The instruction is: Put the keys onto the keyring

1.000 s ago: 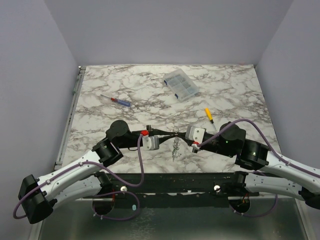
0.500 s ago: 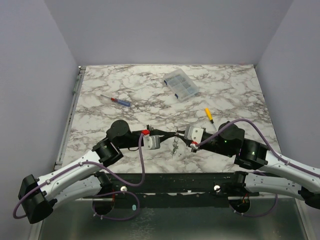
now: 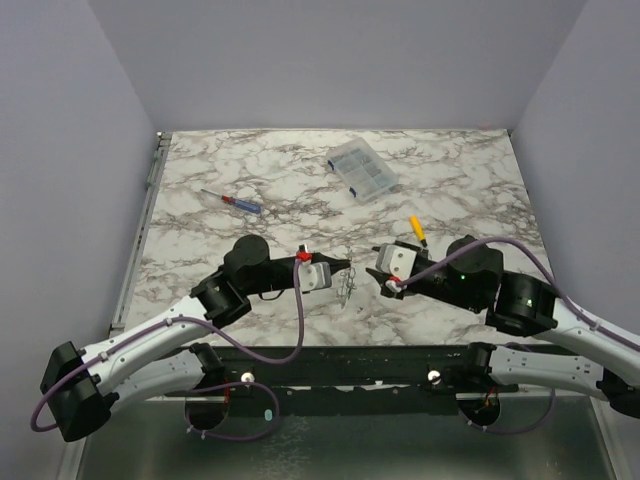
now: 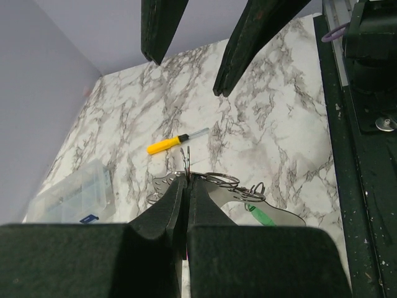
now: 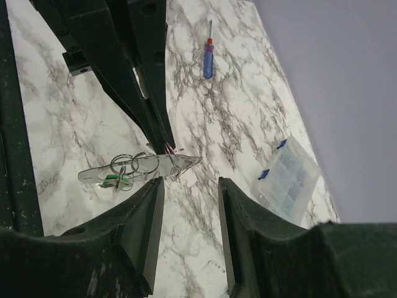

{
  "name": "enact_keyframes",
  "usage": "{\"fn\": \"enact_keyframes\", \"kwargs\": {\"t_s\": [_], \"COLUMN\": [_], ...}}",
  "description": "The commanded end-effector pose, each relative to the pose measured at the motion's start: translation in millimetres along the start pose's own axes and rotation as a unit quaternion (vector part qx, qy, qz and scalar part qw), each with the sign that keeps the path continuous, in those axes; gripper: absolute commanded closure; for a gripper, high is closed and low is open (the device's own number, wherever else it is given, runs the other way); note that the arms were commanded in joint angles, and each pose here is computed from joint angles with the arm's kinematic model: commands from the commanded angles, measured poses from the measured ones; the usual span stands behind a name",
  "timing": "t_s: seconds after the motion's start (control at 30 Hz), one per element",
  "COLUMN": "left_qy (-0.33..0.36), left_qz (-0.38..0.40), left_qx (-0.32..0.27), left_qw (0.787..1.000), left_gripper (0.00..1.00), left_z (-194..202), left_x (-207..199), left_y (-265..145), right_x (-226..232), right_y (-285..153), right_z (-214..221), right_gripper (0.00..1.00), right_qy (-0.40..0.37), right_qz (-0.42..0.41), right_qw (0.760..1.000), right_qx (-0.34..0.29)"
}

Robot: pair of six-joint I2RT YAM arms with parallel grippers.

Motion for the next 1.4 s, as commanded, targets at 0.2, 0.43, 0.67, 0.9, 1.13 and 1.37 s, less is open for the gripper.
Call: {"fn": "enact_keyframes", "kwargs": {"t_s": [0.2, 0.43, 0.67, 0.9, 1.13, 1.37], "left_qy": [0.010, 0.007, 0.006, 0.006, 0.005, 0.008], "left_qz": [-0.007, -0.003, -0.002, 0.000, 0.002, -0.001], "left_qx": [-0.005, -0.001, 0.000, -0.001, -0.002, -0.006], "left_qw": [1.000, 1.000, 1.000, 1.000, 1.000, 1.000], "left_gripper": [1.00, 1.00, 1.00, 1.00, 1.00, 1.00], "left_z": [-9, -6, -6, -6, -7, -9], "left_x": [11, 10, 10, 9, 9, 10], "left_y": [4, 6, 5, 6, 6, 4], "right_x": [2, 1, 3, 6, 7, 10], "right_y": [26, 37, 40, 46, 49, 52], "right_z": [20, 15, 15, 16, 16, 23], "right_gripper": [0.53, 0.54, 0.58, 0.63, 0.75, 0.93], "right_qy": [-0.047, -0.059, -0.061, -0.060, -0.059, -0.059], "right_qz": [-0.011, -0.017, -0.022, -0.031, -0.033, -0.037], "right_qw": [0.995, 0.994, 0.994, 0.994, 0.994, 0.993], "right_qx": [0.087, 0.086, 0.087, 0.086, 0.083, 0.090]}}
Point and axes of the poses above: each gripper's point midway between its finger pads, its own y axis out along the fingers, its own x axis along the line the jaws close on, z = x × y, the point moved 5 cm from there along -y, back along the fingers, and after that the axes turned 13 degrees about y, right-handed, at the moved point
